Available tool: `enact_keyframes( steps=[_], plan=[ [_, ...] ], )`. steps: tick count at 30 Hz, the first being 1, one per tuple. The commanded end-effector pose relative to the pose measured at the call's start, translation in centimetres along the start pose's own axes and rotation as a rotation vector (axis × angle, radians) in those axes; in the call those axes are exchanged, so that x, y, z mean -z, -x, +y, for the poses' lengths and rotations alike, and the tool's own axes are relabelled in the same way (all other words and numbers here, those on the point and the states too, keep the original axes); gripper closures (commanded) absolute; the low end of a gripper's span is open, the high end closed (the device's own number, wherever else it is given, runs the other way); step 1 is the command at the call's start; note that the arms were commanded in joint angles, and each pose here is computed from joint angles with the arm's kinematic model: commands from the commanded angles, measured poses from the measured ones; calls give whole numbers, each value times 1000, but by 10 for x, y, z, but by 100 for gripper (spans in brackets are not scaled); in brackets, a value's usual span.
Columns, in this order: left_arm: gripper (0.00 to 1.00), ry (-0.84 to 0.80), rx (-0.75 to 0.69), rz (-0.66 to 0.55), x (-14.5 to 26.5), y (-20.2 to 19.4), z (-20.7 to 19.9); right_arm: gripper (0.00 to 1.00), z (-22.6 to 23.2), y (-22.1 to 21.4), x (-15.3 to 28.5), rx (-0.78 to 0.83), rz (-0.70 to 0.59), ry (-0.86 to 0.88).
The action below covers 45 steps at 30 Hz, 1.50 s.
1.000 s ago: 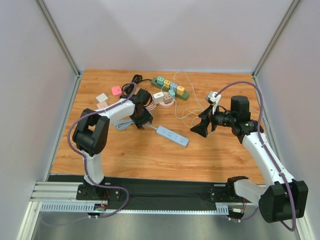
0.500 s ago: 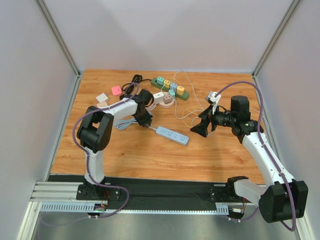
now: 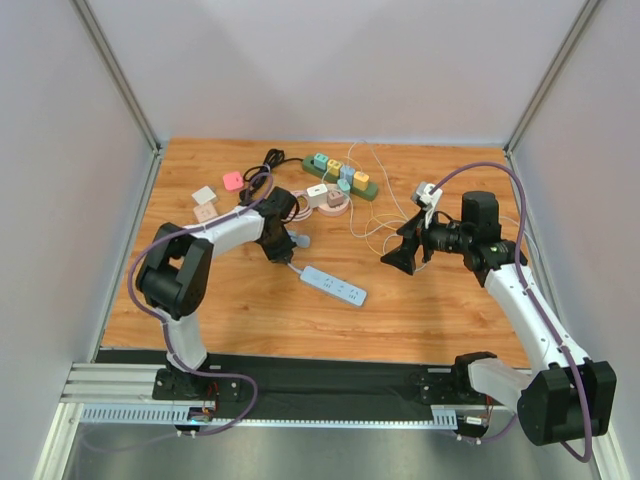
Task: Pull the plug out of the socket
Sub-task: Move the socket to the center of the board.
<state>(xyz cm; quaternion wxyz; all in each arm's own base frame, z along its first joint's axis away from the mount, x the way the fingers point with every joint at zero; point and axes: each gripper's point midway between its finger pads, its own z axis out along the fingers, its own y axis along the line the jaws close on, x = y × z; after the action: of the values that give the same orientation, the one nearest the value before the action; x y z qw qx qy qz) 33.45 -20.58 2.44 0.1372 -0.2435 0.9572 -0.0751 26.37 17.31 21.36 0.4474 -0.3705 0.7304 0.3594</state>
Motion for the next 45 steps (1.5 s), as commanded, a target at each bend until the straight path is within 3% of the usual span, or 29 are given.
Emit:
enact_keyframes(
  steps=[1,10,14,20,26,34,35,38,42,45],
  plan=[
    [100,43,-42,10,26,-13,38,0,3,23,6,66,-51,1],
    [100,46,115,-39,60,-26,92,0,5,24,7,68,-54,8],
    [100,61,289,-85,67,-2,130,0,7,24,8,69,-57,11],
    [100,110,440,-164,81,30,182,0,8,25,7,69,-59,18],
    [99,155,567,-165,78,42,216,0,9,27,8,67,-64,20],
    [62,193,656,-141,70,39,241,0,11,27,9,72,-66,24],
    [52,187,652,-145,72,40,241,0,11,27,9,73,-67,24],
    [38,147,621,-172,83,48,235,0,11,28,10,78,-70,23],
    [31,23,544,-240,107,63,216,0,10,27,10,87,-67,15],
    [30,-169,427,-303,123,71,188,0,10,27,10,94,-64,11]
  ],
)
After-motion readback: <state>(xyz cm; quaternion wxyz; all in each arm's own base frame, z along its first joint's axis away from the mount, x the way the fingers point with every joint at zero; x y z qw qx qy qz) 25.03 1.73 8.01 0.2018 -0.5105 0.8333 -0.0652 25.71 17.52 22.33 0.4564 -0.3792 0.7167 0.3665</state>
